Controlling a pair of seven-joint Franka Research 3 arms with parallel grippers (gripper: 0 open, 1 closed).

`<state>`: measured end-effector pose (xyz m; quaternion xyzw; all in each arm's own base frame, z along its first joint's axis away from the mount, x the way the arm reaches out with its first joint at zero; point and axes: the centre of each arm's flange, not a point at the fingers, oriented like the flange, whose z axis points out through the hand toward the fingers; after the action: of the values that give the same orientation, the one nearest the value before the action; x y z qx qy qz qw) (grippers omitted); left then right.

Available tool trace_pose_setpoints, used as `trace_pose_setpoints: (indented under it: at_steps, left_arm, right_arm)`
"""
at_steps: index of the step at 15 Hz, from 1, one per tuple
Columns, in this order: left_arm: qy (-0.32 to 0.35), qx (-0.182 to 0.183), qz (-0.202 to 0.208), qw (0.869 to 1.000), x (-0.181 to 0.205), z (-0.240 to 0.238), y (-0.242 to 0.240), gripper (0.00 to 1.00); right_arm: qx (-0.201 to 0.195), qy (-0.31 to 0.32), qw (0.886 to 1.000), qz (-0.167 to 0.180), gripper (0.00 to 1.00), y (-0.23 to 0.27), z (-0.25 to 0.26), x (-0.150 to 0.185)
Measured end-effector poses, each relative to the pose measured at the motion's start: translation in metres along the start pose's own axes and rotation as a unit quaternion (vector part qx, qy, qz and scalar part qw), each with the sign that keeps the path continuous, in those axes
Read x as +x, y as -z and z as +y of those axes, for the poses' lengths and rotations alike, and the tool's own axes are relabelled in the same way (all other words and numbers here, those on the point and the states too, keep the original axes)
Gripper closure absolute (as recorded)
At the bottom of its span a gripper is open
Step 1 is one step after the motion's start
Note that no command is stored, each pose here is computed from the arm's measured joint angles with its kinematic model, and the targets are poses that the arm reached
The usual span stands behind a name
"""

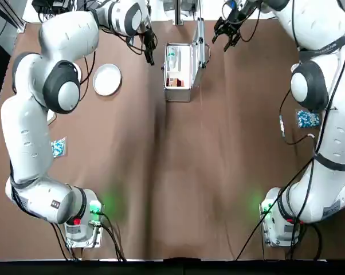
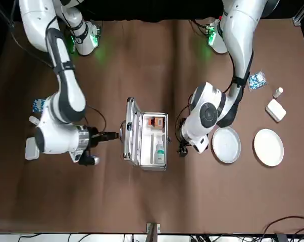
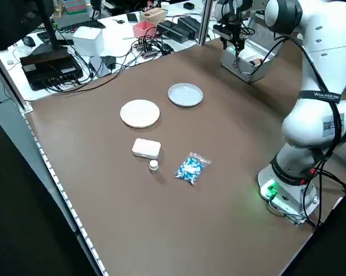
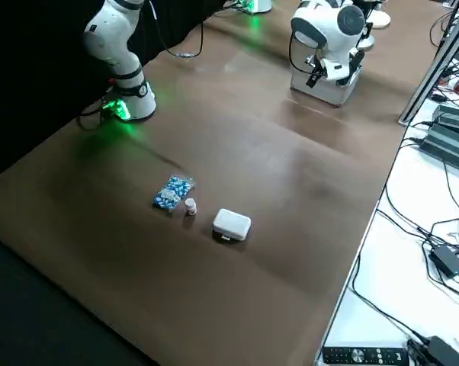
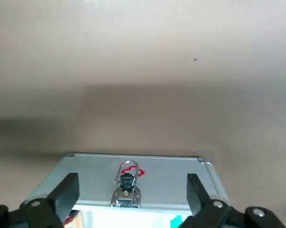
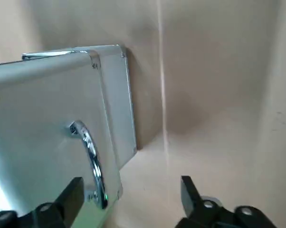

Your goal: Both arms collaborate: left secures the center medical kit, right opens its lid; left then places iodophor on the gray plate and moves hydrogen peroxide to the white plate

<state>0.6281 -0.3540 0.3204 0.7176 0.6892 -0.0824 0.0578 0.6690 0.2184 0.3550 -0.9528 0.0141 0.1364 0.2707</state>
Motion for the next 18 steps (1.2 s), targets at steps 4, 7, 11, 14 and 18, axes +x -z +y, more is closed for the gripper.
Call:
trace_pose_setpoints:
  at_steps: [4, 7, 11, 14, 18]
  left_arm:
    - [-0.003, -0.005, -0.003, 1.000, -0.004, 0.001, 0.020, 0.00]
    - [-0.007, 0.001, -0.002, 1.000, -0.010, -0.001, 0.026, 0.00]
    - [0.005, -0.003, -0.006, 1.000, -0.023, -0.001, 0.036, 0.00]
    - [0.021, -0.009, -0.011, 1.000, -0.038, -0.004, 0.041, 0.01]
    - [0.046, -0.024, -0.023, 0.998, -0.055, -0.004, 0.058, 0.03]
  right_arm:
    - [-0.013, 0.015, 1.000, 0.004, 0.02, 0.056, 0.015, 0.003]
    - [-0.035, 0.013, 0.999, 0.019, 0.01, 0.079, 0.031, 0.007]
    - [-0.066, -0.022, 0.997, 0.019, 0.01, 0.132, 0.098, 0.006]
    - [-0.114, -0.024, 0.992, 0.041, 0.01, 0.167, 0.110, -0.002]
    - [-0.176, -0.015, 0.982, 0.071, 0.01, 0.207, 0.103, -0.021]
